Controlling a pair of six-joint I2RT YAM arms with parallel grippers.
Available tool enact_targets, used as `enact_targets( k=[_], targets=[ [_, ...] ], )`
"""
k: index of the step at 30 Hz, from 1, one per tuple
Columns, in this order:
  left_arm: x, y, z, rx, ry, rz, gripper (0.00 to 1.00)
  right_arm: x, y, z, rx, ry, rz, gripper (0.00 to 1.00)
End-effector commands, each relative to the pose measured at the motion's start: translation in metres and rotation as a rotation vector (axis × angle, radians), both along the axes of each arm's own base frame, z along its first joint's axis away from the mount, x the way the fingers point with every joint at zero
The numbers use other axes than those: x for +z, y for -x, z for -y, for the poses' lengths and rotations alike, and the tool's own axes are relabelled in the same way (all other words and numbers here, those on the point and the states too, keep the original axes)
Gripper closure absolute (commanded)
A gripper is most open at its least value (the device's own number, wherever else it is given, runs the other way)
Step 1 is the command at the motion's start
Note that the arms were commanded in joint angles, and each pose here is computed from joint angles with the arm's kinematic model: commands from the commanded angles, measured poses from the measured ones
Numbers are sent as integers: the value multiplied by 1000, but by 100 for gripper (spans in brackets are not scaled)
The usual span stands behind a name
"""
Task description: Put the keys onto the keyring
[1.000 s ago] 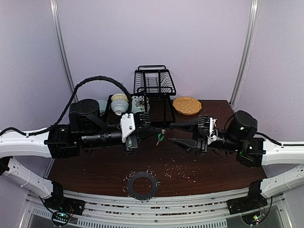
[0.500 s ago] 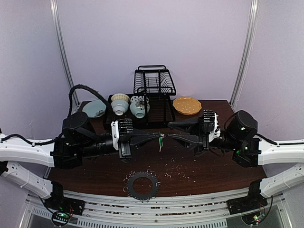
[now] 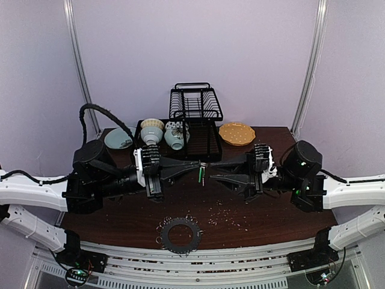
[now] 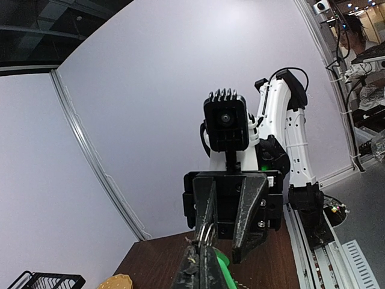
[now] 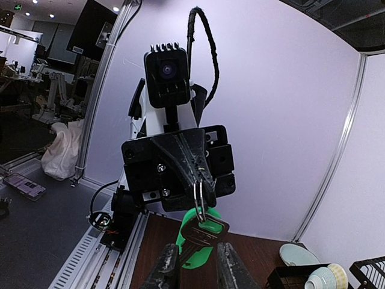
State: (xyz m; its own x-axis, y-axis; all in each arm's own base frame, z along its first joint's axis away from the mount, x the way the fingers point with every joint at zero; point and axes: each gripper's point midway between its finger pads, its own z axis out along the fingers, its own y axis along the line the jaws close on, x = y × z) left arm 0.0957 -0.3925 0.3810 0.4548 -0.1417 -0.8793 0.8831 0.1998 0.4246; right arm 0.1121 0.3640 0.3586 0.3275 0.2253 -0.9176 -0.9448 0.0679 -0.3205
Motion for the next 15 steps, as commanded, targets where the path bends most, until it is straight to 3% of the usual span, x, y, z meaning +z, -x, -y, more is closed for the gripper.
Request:
enact_targets(
  k=[1, 15],
  targets=[
    [10, 2, -3, -11, 41, 14, 100, 23, 8, 2, 59, -70, 11, 78],
    [11, 3, -3, -18, 43, 17, 100, 35, 2, 0, 47, -121, -17, 80]
  ],
)
